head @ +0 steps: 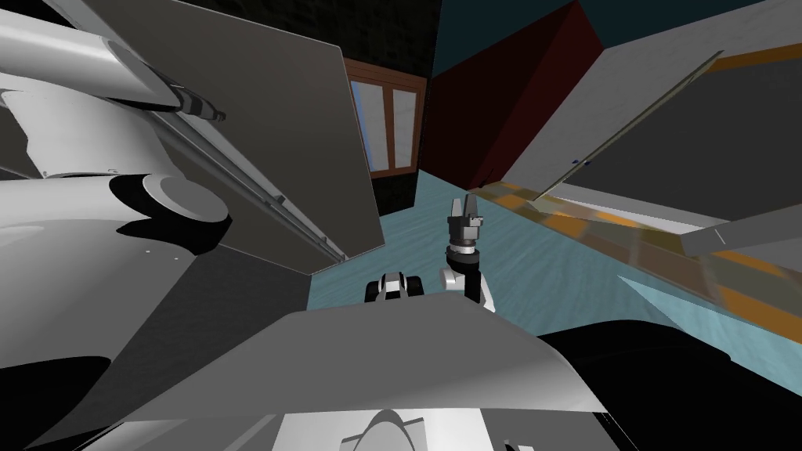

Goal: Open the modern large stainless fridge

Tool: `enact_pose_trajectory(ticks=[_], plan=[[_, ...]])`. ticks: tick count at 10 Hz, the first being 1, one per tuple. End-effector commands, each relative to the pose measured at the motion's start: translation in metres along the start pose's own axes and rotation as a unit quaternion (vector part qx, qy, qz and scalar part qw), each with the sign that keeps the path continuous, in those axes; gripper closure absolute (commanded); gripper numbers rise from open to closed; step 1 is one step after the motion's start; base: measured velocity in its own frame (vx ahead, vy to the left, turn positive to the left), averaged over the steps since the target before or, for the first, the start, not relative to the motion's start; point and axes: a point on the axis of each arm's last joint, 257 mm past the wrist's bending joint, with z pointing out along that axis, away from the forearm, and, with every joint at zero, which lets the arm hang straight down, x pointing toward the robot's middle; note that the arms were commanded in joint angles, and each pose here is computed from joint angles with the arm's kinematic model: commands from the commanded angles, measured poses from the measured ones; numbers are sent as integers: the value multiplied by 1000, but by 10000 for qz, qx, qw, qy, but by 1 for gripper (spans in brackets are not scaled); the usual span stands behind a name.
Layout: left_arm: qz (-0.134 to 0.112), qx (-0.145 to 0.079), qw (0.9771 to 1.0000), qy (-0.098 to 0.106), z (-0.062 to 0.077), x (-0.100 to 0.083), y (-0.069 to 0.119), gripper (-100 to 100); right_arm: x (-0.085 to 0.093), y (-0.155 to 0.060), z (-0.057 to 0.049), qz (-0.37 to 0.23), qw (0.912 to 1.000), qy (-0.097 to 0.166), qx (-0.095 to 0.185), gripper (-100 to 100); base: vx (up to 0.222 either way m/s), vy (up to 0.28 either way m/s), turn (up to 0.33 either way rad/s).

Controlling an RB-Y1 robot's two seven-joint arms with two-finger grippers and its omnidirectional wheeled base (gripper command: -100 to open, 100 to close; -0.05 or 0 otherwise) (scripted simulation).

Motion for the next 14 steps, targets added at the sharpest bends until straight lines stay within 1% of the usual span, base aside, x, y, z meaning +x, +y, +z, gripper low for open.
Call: enact_pose_trajectory(ticks=[1, 2, 3, 4, 5, 6, 7, 8, 9, 11, 12, 14], plan=[[-240, 19, 9995, -192, -4, -18, -23, -100, 0, 0, 0, 0, 10000, 0, 0, 0, 20, -36, -38], [-240, 19, 9995, -192, -4, -18, -23, -100, 0, 0, 0, 0, 10000, 0, 0, 0, 13, -26, 4], [-315, 27, 9992, -239, -5, -22, -30, -100, 0, 0, 0, 0, 10000, 0, 0, 0, 8, -17, 10], [-273, 17, 9995, -172, -5, -15, -27, -100, 0, 0, 0, 0, 10000, 0, 0, 0, 7, -12, -29], [-281, 20, 9995, -157, -6, -14, -27, -100, 0, 0, 0, 0, 10000, 0, 0, 0, 4, -8, -31], [-279, 22, 9995, -137, -6, -11, -27, 100, 0, 0, 0, 0, 10000, 0, 0, 0, 8, 1, -4], [-274, 149, 9993, -200, -8, -18, -41, 100, 0, 0, 0, 0, 10000, 0, 0, 0, 11, -94, 91], [-265, 233, 9989, -299, -9, -28, -51, 100, 0, 0, 0, 1, 10000, -1, 0, 0, 9, -244, 97], [-265, 233, 9989, -299, -9, -28, -51, 100, 0, 0, 0, 2, 10000, -2, 0, 0, 45, -240, 90], [-245, 403, 9977, -494, -12, -48, -70, 100, 0, 0, 0, 1, 10000, -1, 0, 0, 42, -224, 105], [-245, 403, 9977, -494, -12, -48, -70, 100, 0, 0, 0, 2, 10000, -1, 0, 0, -10, -223, 46], [-226, 577, 9957, -687, -16, -67, -89, 100, 0, 0, 0, 1, 10000, -1, 0, 0, 17, -261, 94]])
